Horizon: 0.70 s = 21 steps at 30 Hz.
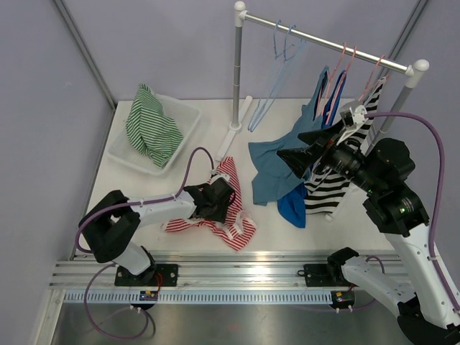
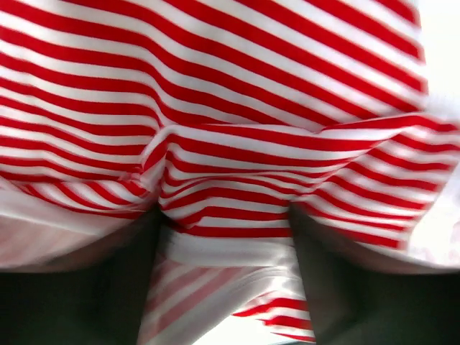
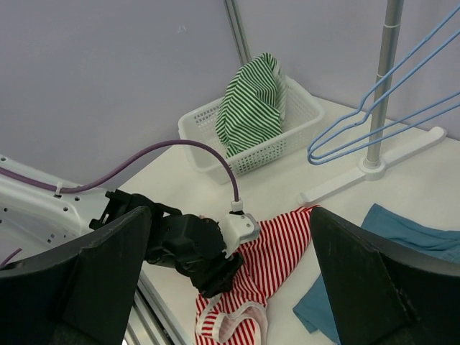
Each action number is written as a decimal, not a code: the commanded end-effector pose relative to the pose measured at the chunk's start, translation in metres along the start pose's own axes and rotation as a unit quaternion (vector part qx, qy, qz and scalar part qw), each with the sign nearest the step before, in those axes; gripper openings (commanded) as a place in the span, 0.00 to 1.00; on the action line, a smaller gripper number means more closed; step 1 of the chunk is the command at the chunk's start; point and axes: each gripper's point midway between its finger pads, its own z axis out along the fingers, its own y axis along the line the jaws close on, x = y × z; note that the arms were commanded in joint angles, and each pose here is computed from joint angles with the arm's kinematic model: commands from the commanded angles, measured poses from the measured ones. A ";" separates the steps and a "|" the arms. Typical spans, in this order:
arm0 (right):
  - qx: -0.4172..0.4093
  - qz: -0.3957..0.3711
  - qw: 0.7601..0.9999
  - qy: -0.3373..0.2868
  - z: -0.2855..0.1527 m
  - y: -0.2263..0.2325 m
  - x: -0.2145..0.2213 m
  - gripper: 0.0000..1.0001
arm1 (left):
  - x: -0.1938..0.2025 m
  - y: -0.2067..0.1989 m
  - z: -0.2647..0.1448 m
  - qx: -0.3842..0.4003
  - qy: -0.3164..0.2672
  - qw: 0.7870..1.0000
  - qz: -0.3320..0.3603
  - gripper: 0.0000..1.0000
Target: Remove the tank top from the hanger
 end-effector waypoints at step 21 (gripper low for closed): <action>-0.023 -0.027 0.998 -0.057 -0.013 0.015 -0.026 1.00 | -0.165 0.103 -0.231 -0.082 -0.278 0.948 -0.133 0.00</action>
